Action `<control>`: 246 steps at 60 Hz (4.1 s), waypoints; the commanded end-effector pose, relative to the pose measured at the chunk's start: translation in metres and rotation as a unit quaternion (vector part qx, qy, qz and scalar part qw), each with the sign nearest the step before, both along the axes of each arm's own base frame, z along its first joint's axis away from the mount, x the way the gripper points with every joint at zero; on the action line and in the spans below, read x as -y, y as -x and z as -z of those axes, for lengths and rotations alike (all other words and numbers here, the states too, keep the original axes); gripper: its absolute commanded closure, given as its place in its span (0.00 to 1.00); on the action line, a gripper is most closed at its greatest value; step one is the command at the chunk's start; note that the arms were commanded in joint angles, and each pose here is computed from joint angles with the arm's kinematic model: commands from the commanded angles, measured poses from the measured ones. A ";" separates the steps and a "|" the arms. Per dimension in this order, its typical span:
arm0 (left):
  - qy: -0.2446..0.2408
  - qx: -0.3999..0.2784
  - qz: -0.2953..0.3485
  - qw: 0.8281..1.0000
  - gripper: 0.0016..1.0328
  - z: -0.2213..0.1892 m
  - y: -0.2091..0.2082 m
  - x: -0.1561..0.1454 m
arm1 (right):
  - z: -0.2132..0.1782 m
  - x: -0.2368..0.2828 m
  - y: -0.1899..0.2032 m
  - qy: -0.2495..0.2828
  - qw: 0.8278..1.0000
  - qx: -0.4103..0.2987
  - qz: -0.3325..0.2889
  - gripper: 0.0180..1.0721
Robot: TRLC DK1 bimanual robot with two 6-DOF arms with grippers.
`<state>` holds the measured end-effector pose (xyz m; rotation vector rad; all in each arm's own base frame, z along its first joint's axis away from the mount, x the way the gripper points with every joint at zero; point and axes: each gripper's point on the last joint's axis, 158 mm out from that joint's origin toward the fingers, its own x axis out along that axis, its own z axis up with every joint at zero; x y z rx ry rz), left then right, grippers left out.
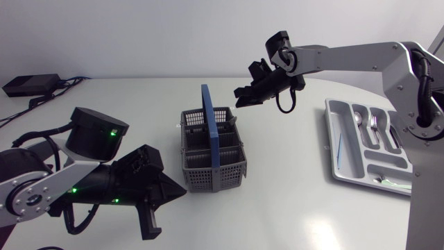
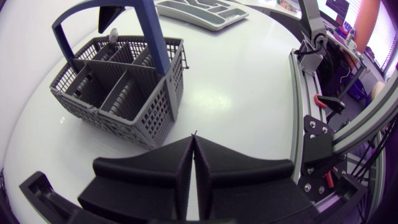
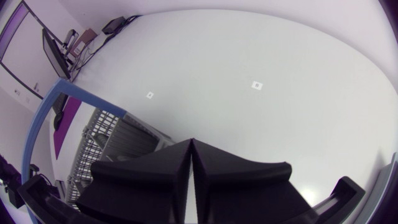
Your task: Sort the cutlery from the basket into the organizer compartments.
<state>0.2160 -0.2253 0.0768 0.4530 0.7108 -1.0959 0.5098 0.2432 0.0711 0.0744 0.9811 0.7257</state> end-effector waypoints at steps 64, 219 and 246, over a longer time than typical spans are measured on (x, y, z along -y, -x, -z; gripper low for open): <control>-0.012 0.010 -0.075 0.997 0.95 0.003 -0.008 -0.066 | -0.010 -0.032 0.088 -0.012 0.999 -0.034 -0.038 0.94; 0.022 0.078 -0.131 0.988 0.95 -0.011 -0.143 -0.056 | 0.004 0.048 0.196 0.091 0.995 0.043 -0.006 0.94; 0.036 0.128 -0.136 0.982 0.95 -0.066 -0.060 -0.080 | -0.049 0.080 0.223 0.137 0.972 0.188 -0.040 0.51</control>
